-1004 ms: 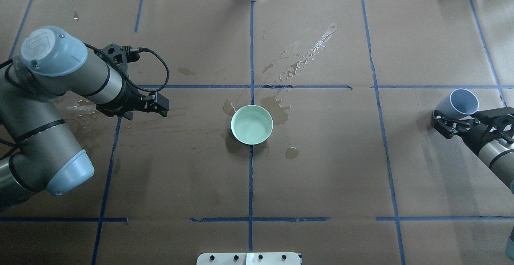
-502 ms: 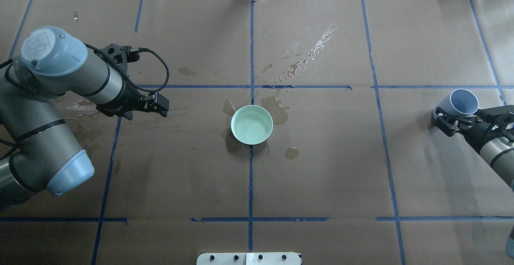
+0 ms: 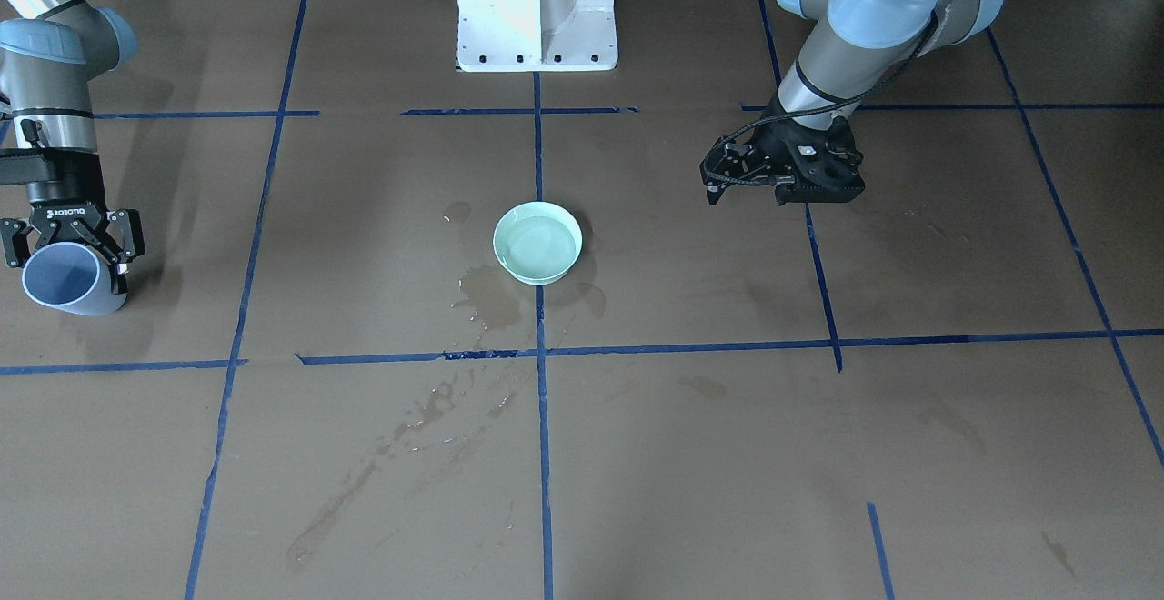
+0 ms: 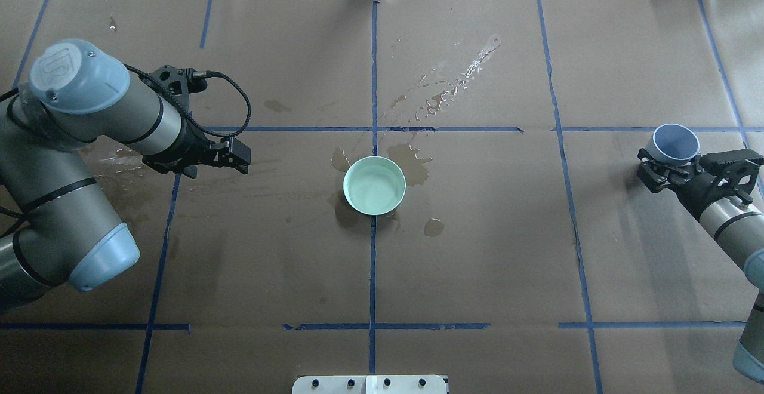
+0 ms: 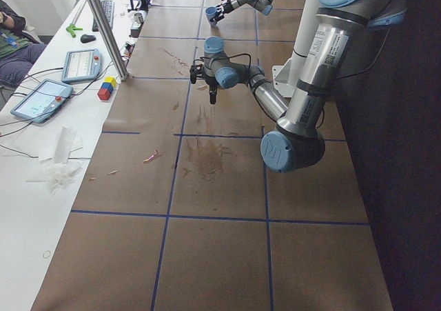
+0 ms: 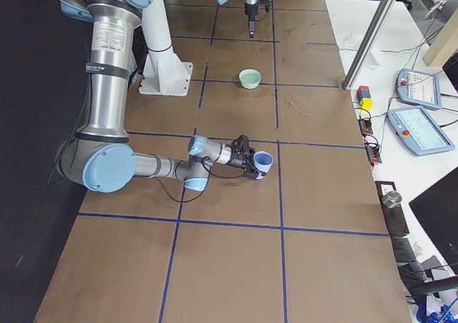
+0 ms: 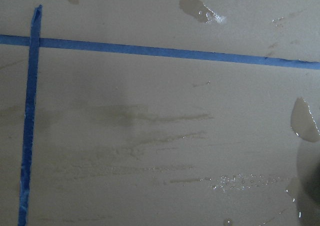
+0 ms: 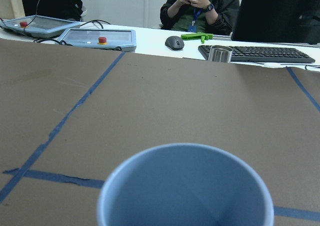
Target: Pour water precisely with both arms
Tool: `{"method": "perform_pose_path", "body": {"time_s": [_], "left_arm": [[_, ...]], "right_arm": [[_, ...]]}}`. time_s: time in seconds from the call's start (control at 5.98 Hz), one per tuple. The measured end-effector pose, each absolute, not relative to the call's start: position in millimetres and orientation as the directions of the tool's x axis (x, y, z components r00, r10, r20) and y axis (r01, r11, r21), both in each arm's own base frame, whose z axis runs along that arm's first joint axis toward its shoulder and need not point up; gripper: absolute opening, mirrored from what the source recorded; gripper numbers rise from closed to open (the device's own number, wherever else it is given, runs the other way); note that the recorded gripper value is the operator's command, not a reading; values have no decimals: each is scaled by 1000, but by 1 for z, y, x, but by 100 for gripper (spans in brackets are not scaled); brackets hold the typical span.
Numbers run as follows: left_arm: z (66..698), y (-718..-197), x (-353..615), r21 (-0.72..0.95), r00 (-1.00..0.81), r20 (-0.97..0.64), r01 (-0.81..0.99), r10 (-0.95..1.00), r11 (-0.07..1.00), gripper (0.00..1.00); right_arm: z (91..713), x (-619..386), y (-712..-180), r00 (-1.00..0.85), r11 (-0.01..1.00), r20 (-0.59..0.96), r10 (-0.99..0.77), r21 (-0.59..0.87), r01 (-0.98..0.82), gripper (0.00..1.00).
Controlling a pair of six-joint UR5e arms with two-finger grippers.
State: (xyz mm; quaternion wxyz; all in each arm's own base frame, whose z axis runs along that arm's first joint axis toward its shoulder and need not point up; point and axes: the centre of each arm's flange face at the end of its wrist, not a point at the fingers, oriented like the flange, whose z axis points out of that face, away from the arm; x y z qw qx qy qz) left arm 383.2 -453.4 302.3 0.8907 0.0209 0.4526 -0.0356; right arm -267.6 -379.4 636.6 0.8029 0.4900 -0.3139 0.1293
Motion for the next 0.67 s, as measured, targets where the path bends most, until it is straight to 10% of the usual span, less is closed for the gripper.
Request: {"method": "perform_pose_path", "body": {"time_s": [0.67], "left_arm": [[300, -453, 383, 5, 585, -810, 82, -44, 997, 100]], "right_arm": [[621, -262, -379, 774, 458, 622, -119, 726, -513, 9]]}}
